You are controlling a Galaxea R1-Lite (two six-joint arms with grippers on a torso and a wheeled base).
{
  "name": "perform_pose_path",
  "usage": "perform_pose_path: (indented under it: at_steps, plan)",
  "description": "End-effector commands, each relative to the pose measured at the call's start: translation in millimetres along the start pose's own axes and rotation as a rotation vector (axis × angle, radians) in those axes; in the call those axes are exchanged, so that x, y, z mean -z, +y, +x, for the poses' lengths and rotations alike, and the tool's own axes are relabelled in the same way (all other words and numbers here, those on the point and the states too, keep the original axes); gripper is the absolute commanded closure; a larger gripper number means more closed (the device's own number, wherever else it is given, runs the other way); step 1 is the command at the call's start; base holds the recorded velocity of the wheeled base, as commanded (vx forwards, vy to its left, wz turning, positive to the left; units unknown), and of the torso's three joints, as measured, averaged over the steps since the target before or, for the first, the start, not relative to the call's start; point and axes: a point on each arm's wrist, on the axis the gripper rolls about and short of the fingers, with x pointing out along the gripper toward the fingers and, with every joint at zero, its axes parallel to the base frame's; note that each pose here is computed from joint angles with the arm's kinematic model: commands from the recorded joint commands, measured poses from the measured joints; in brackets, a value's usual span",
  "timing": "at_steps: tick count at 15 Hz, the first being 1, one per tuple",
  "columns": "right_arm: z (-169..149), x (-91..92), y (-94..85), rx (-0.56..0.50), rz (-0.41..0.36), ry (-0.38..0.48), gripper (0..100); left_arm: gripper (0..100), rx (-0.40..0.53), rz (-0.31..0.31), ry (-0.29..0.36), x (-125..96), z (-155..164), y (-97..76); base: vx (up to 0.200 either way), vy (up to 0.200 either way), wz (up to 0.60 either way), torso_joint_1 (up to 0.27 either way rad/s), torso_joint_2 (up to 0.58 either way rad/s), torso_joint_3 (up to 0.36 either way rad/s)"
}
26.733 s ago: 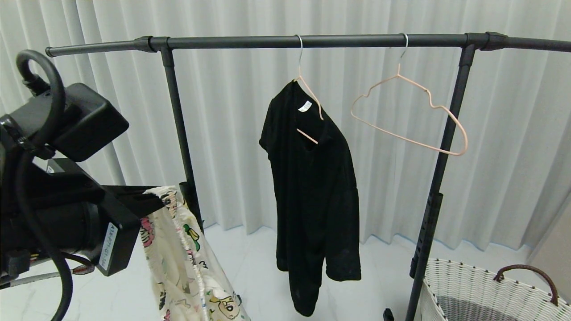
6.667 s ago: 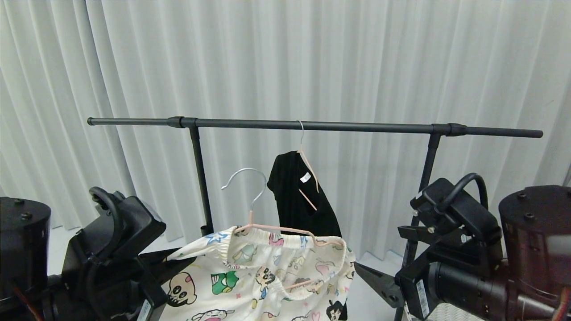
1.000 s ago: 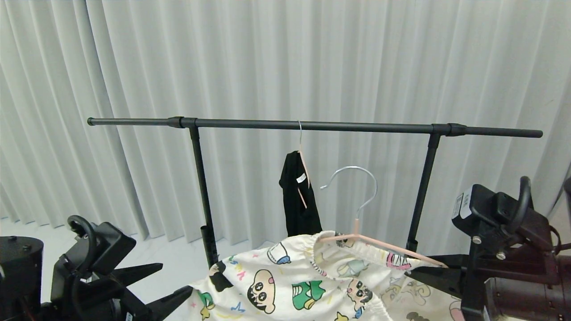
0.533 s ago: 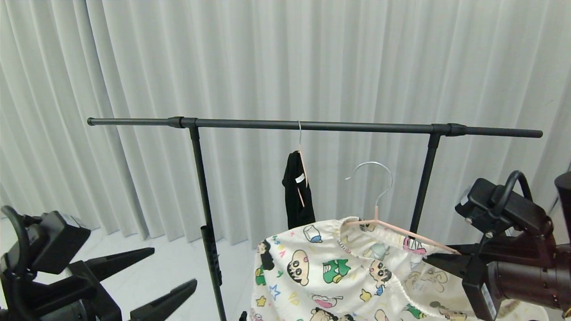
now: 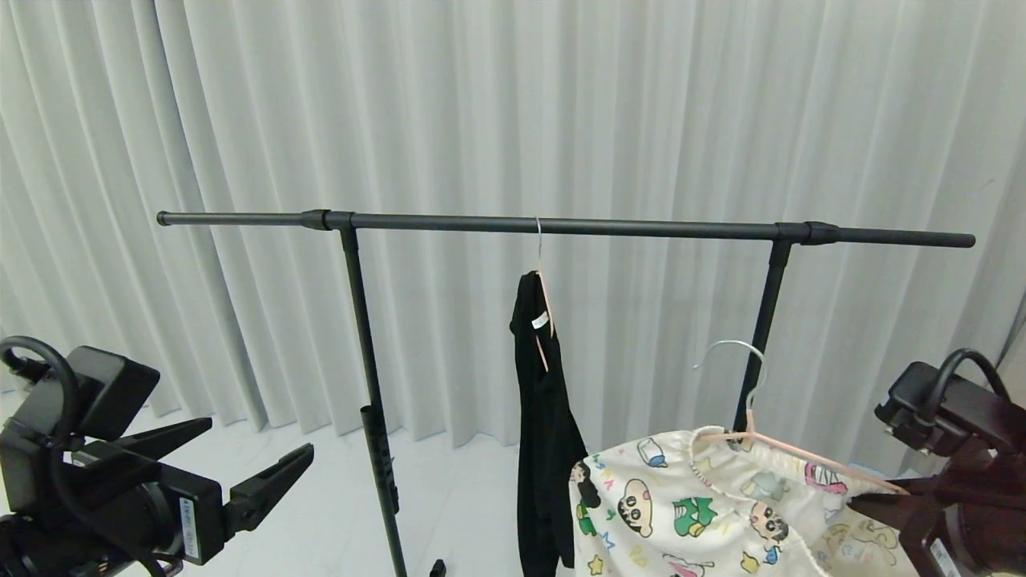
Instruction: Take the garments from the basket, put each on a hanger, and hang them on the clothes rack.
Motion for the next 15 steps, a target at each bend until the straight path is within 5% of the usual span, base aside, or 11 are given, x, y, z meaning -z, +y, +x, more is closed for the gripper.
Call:
perform_pose_path:
  at_steps: [1,10,15]
  plan:
    - [-12,11.3,-12.1,0.064,0.057,-0.004,100,0,0.000,0.004,0.010,0,2,-0.1,0.000,0.000,0.00,0.000,0.00,0.000]
    - [-25,30.2,-41.4,0.252,0.233,0.060,100,0,0.001,0.007,0.023,1,5,-0.3,0.000,0.000,0.00,0.000,0.00,0.000]
    - [-25,30.1,-41.5,0.251,0.232,0.063,100,0,0.002,0.008,0.019,1,4,-0.5,0.000,-0.200,0.00,0.003,0.00,0.000]
